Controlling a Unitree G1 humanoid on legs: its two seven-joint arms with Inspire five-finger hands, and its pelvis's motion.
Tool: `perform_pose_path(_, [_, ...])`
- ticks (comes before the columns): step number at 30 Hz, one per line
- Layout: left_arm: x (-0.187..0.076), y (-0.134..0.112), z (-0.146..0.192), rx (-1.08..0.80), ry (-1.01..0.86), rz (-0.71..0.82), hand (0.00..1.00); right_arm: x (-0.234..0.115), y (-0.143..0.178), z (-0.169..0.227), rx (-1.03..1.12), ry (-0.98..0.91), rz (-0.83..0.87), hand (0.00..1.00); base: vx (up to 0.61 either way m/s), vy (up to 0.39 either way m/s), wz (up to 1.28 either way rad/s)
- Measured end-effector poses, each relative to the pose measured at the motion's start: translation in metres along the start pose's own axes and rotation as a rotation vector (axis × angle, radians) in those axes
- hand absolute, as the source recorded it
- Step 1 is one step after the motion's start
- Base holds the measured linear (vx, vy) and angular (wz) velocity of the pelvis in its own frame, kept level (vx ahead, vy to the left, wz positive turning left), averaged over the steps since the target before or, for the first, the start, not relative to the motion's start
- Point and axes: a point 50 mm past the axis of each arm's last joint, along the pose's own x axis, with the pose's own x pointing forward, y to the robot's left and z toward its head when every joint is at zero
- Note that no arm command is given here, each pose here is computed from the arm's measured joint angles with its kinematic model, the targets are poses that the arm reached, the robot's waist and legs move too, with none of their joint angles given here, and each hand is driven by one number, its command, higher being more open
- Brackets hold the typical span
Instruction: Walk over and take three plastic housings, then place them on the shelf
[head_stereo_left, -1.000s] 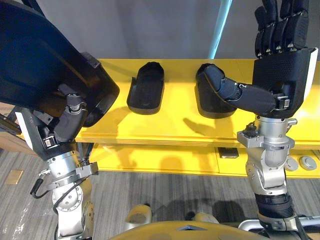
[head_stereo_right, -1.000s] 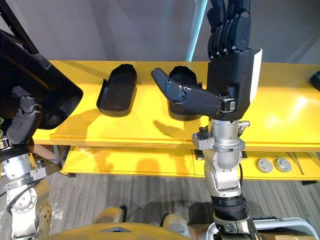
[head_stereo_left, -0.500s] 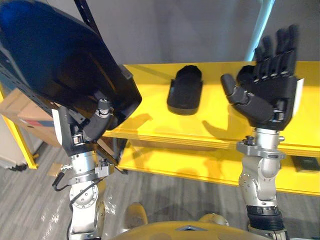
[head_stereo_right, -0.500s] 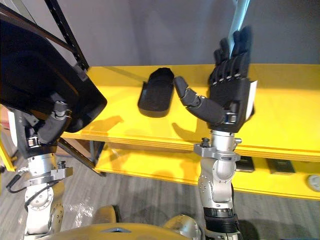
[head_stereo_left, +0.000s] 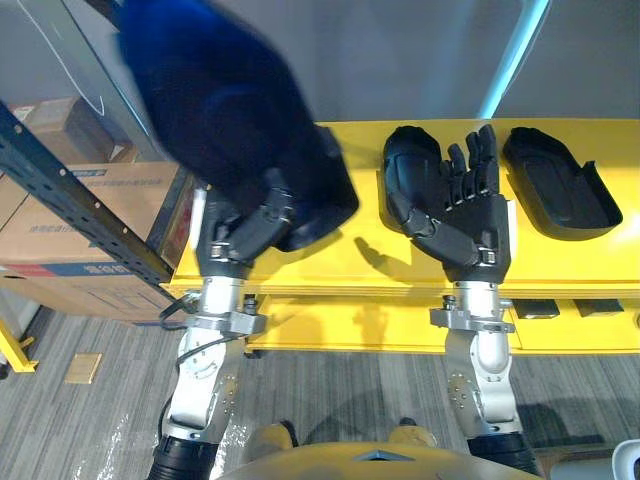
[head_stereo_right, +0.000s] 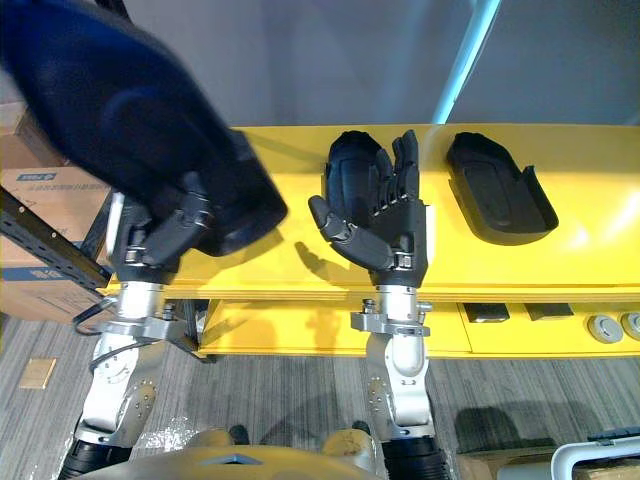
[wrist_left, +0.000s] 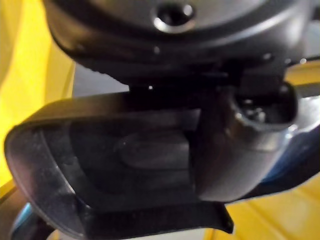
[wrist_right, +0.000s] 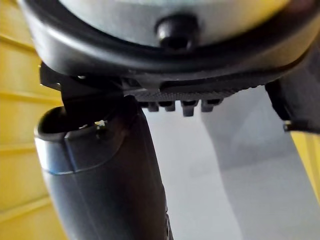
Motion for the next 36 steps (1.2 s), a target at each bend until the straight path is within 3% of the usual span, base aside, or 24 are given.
perform_pose_path(4, [0.009, 0.008, 0.001, 0.085, 0.048, -0.046, 0.0, 0.008, -0.02, 0.029, -0.099, -0.106, 0.0, 1.0, -0.02, -0.055, -0.05])
perform_pose_path(8, [0.017, 0.038, -0.01, 0.198, 0.14, 0.059, 0.0, 0.013, -0.025, 0.05, -0.153, -0.174, 0.031, 1.0, -0.07, -0.009, -0.22])
perform_pose_path(14, [0.007, 0.087, -0.027, 0.292, 0.344, 0.251, 0.0, 0.014, -0.021, 0.042, -0.164, -0.077, 0.136, 1.0, -0.02, -0.003, -0.09])
perform_pose_path(18, [0.023, 0.109, -0.022, 0.338, 0.37, 0.255, 0.0, 0.014, -0.02, 0.035, -0.187, -0.005, 0.221, 1.0, 0.0, -0.004, -0.01])
perform_pose_path(26, [0.053, 0.148, -0.018, 0.325, 0.461, 0.199, 0.0, 0.016, -0.01, 0.022, -0.175, 0.078, 0.313, 1.0, -0.03, -0.005, 0.01])
perform_pose_path(36, [0.068, 0.169, -0.02, 0.229, 0.529, 0.253, 0.0, 0.021, 0.002, 0.018, -0.154, 0.114, 0.409, 1.0, -0.06, -0.002, -0.06])
